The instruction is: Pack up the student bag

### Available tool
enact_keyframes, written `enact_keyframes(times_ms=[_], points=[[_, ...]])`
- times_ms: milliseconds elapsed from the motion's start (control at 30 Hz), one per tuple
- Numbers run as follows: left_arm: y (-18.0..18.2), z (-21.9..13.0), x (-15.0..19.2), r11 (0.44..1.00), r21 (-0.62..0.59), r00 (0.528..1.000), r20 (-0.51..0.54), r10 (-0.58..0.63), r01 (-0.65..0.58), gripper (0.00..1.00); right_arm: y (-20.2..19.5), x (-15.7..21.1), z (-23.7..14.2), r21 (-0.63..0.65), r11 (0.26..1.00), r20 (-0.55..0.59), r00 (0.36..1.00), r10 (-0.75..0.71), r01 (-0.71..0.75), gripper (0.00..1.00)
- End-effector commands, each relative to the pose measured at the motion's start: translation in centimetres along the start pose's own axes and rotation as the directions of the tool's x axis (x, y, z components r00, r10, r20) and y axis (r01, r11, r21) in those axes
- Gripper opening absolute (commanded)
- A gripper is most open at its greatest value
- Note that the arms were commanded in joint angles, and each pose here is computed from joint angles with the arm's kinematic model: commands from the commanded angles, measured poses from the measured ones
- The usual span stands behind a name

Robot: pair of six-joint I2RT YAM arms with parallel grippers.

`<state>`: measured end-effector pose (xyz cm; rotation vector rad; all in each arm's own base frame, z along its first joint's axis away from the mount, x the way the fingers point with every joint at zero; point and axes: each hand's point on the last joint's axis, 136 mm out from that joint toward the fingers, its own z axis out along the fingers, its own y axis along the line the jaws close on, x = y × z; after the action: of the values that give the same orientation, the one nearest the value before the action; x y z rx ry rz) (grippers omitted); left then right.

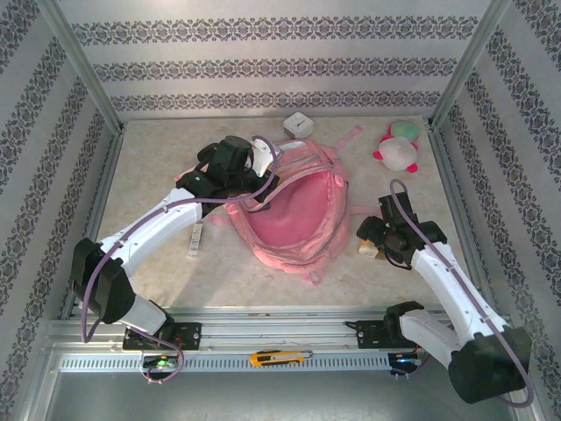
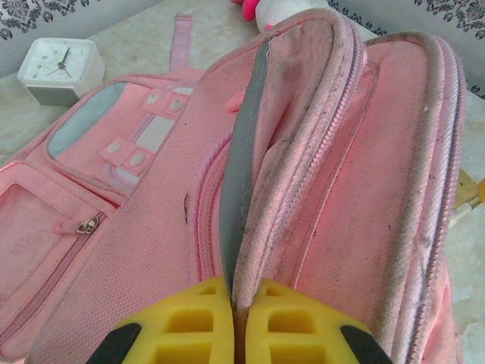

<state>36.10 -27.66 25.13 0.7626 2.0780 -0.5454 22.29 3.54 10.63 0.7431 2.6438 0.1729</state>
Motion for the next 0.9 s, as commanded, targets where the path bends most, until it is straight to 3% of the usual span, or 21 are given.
enact_keyframes(times_ms=[0,467,867], points=[[1.2,-2.4,-3.5,0.998,-0.057,0.991,0.136,0.022,-0.014,0.00,-1.7,0.9,0.8,0.084,0.983,-0.063,0.986,-0.157,0.162,0.98],[1.4,-2.3,-3.3,0.998,-0.060,0.991,0.130,0.020,-0.013,0.00,-1.1,-0.2,5.0,0.082,0.972,-0.128,0.969,-0.210,0.221,0.98],[1.6,-2.0,-3.0,0.998,-0.061,0.992,0.125,0.020,-0.012,0.00,-1.3,-0.5,8.0,0.048,0.985,-0.205,0.967,-0.150,0.163,0.98]])
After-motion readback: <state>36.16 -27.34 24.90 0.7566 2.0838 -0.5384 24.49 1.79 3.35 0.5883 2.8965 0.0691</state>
